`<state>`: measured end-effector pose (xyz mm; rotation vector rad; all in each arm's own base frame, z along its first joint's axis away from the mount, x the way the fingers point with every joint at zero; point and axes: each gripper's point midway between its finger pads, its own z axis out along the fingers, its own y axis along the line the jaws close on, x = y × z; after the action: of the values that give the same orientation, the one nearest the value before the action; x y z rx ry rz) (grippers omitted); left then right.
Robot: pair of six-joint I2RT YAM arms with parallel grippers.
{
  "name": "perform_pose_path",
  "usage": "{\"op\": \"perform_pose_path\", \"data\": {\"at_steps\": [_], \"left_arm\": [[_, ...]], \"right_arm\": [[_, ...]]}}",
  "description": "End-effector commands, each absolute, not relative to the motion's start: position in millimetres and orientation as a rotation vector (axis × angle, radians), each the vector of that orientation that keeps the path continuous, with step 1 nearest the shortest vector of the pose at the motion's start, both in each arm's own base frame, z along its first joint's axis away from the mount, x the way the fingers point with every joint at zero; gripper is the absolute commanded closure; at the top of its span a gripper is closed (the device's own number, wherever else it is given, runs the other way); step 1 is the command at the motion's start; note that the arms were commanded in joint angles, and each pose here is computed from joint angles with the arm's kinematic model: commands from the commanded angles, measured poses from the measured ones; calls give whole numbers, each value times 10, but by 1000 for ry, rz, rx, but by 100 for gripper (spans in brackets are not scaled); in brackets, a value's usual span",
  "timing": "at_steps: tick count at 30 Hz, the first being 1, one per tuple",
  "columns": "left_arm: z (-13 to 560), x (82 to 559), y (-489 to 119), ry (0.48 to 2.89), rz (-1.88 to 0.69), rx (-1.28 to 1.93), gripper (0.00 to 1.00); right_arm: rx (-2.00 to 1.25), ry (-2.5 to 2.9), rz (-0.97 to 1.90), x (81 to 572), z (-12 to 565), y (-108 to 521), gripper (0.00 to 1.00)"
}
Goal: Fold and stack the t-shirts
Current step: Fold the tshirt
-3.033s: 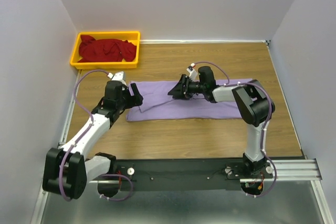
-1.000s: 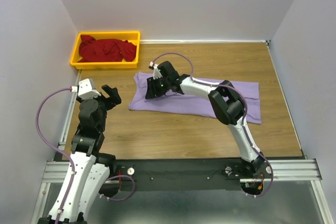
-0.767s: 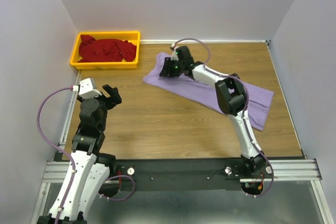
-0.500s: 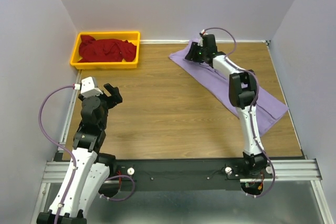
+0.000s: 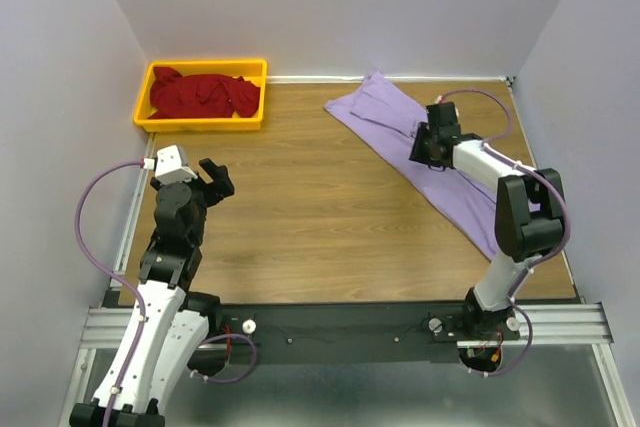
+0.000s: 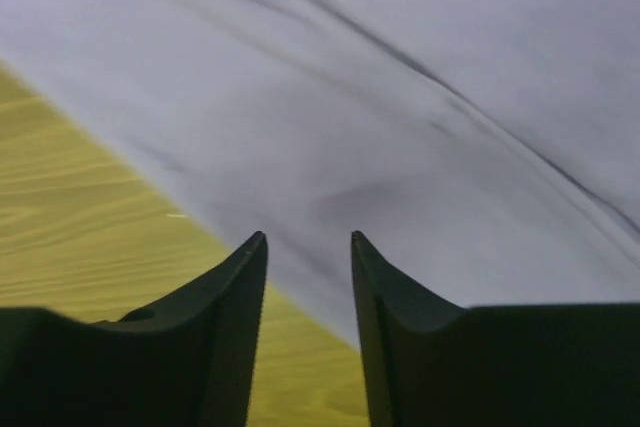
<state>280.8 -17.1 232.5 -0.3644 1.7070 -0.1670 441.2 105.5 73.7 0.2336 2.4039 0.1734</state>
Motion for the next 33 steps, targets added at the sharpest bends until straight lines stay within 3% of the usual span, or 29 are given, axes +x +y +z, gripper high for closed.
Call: {"op": "perform_pose_path", "data": {"at_steps": [1, 8, 12, 19, 23, 26, 29, 32, 33], "left_arm": [[2363, 2808, -206, 1682, -189, -339, 12], [2383, 2794, -201, 1676, -190, -340, 12], [2397, 2779, -193, 1669, -192, -346, 12], [2411, 2775, -241, 1669, -214, -322, 12], [2399, 2778, -245, 1674, -213, -317, 12], [2383, 2781, -267, 1683, -220, -307, 12], [2339, 2796, -289, 1700, -227, -301, 12], [2315, 2813, -305, 1710, -233, -301, 12], [2289, 2840, -334, 1722, -245, -298, 12]], "right_arm": [[397, 2499, 10, 4017, 429, 591, 56], [367, 2653, -67, 3712, 43, 439, 58], [330, 2763, 88, 3491, -105, 712, 59], [117, 2869, 412, 3211, -157, 2001, 57], [24, 2767, 592, 3637, 140, 2953, 53], [1, 2732, 633, 3821, 231, 3243, 53], [-7, 2686, 619, 3887, 504, 3234, 52], [-28, 2713, 571, 3602, 573, 3001, 52], [-74, 2769, 566, 3161, 548, 2820, 52]]}}
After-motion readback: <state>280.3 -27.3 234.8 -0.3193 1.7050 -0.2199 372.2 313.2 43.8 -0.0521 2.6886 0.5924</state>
